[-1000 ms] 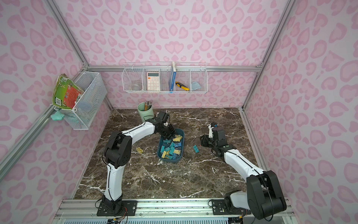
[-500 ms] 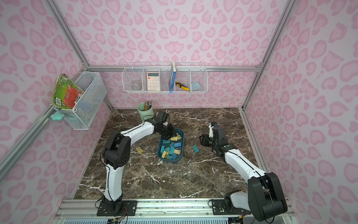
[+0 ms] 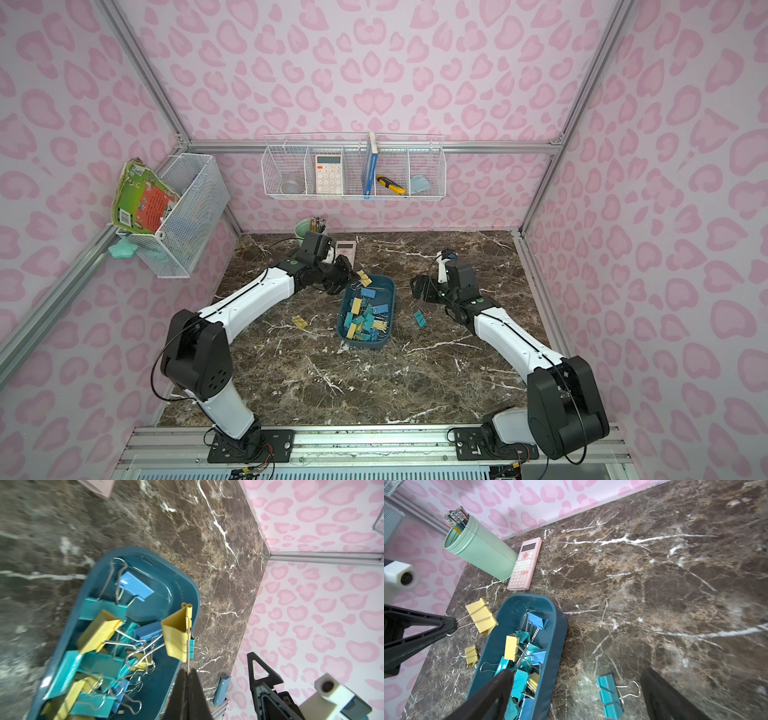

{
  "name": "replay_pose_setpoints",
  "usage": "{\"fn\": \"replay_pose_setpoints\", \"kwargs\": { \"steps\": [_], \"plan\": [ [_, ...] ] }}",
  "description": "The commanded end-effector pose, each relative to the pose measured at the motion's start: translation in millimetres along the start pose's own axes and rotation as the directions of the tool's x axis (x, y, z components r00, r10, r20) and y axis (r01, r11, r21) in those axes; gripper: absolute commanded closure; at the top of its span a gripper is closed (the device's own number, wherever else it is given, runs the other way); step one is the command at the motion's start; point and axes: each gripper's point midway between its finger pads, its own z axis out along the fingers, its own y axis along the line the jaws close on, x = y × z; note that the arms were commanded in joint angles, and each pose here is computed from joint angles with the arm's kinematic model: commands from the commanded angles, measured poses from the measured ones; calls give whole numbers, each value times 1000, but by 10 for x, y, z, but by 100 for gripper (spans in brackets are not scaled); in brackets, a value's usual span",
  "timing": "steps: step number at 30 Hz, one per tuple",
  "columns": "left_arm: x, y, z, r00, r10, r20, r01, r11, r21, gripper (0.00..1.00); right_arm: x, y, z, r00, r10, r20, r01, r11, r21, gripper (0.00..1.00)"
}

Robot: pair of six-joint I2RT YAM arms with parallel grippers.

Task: Take out the binder clips from the storage box
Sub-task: Pick up the binder clip from the storage box, then place the binder clip at the center of the board.

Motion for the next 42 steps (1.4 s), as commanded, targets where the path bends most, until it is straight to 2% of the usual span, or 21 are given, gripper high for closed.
{"fn": "replay_pose_setpoints", "kwargs": {
  "steps": [1,7,11,22,31,32,34,36,37,39,40,42],
  "plan": [
    [-109,223,-242,997,7,75,-3,999,-47,100,-56,146,88,999,-35,6,35,999,-10,1],
    [-316,715,-641,984,-43,172,60,994,-92,100,-14,491,315,996,-82,-26,81,995,-55,1],
    [-422,998,-696,979,-68,192,91,990,-112,100,40,685,419,993,-109,-45,105,991,-84,1],
    [-687,1423,-330,980,-95,176,114,988,-102,100,298,1037,566,975,-184,-122,168,977,-129,1],
    [-665,1691,-77,984,-120,131,137,982,-130,100,578,1263,666,947,-249,-204,217,962,-169,1],
    [-644,1724,-67,984,-125,126,142,980,-137,98,600,1301,672,944,-255,-210,220,959,-178,1],
    [-608,1753,-61,985,-126,115,142,979,-145,85,667,1373,692,936,-270,-225,228,954,-197,1],
    [-581,1757,-84,986,-127,110,143,978,-150,80,734,1452,706,928,-289,-237,239,947,-216,3],
    [-574,1745,-115,985,-126,114,143,978,-150,76,775,1492,711,923,-298,-245,245,943,-225,5],
    [-559,1715,-194,985,-116,127,135,979,-154,59,854,1557,721,915,-310,-259,251,938,-237,11],
    [-553,1697,-247,985,-109,135,130,979,-156,54,891,1599,719,912,-316,-263,254,936,-245,13],
    [-538,1653,-363,984,-95,148,119,979,-164,53,962,1647,732,905,-323,-275,255,932,-257,23]
  ]
}}
